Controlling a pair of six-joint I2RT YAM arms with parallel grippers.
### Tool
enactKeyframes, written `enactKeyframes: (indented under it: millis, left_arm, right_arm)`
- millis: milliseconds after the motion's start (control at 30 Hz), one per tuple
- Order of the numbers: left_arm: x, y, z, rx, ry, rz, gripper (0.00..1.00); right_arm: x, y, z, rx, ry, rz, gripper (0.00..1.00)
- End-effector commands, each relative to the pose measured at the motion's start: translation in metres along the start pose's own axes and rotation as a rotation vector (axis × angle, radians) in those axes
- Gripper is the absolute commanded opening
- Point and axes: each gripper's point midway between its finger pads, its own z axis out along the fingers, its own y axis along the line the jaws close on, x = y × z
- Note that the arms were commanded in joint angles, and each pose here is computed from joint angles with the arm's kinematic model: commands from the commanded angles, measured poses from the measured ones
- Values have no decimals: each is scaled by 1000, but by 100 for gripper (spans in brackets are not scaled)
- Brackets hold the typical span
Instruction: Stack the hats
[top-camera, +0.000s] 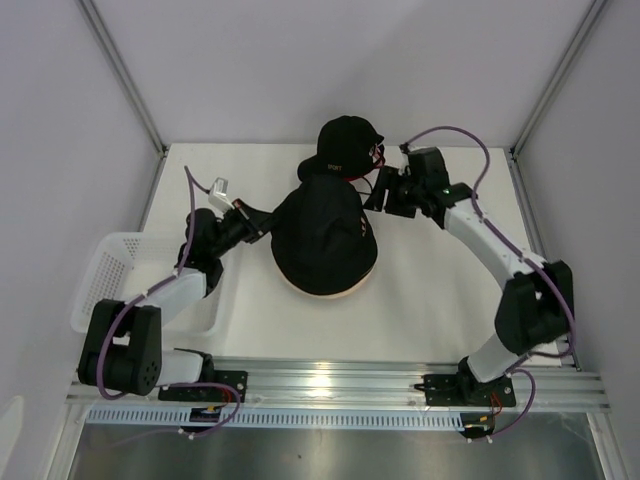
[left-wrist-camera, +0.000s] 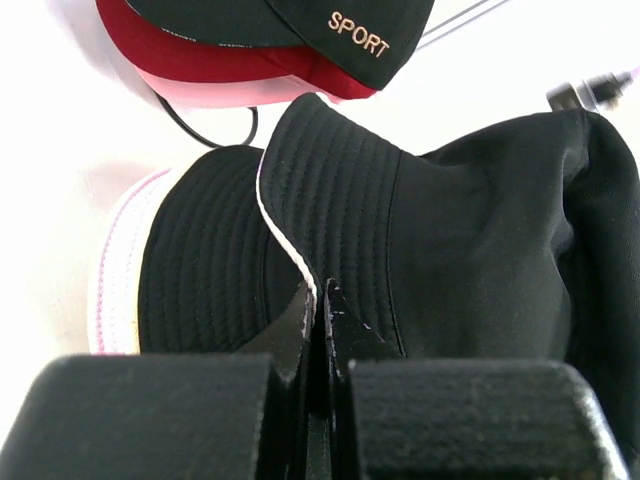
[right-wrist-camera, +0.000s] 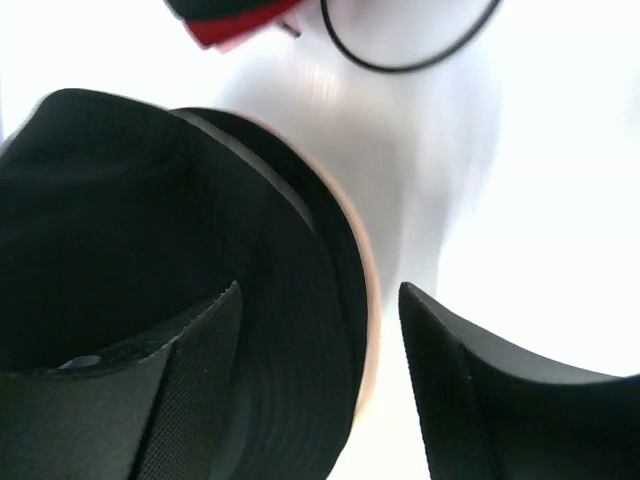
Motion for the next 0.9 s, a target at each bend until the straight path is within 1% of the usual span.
enactKeyframes:
  millis: [0, 67, 100, 133, 167, 200, 233, 300, 433, 500, 533, 600, 633, 800, 867]
  left_arm:
    - [6, -8, -5, 16, -29, 35, 1]
    - [11, -9, -8, 19, -28, 38, 1]
    - [14, -10, -8, 15, -29, 46, 1]
    - [15, -10, -9, 11, -31, 51, 1]
    - [18, -7, -11, -2, -33, 55, 1]
    - [20, -5, -11, -13, -36, 54, 1]
    - [21, -5, -12, -14, -41, 55, 1]
    - [28, -1, -16, -25, -38, 45, 1]
    - [35, 2, -19, -34, -32, 44, 1]
    - [41, 6, -22, -45, -30, 41, 1]
    - [38, 2, -23, -39, -41, 46, 1]
    - [41, 5, -26, -48, -43, 45, 1]
    - [41, 4, -27, -46, -47, 48, 1]
    - [41, 3, -28, -49, -46, 57, 1]
    - [40, 1, -29, -45, -50, 57, 1]
  right_arm:
    - [-16, 22, -39, -65, -161, 164, 68]
    - [-13, 12, -43, -29, -197, 200, 70]
    - [-2, 4, -40, -9, -191, 236, 70]
    - [-3, 3, -47, -16, -210, 257, 70]
    - [11, -3, -44, -14, -189, 306, 70]
    - [14, 0, -45, -44, -187, 329, 70]
    - [10, 7, -52, -87, -223, 344, 69]
    - [17, 9, -53, -106, -234, 394, 68]
    - [37, -4, -54, -71, -249, 426, 66]
    - [35, -2, -63, -92, -284, 434, 63]
    - [41, -5, -63, -92, -280, 452, 61]
    - [38, 0, -70, -125, -308, 455, 56]
    - [39, -1, -71, -128, -311, 458, 55]
    - [52, 1, -64, -155, -266, 495, 56]
    - [50, 5, -63, -180, -275, 498, 56]
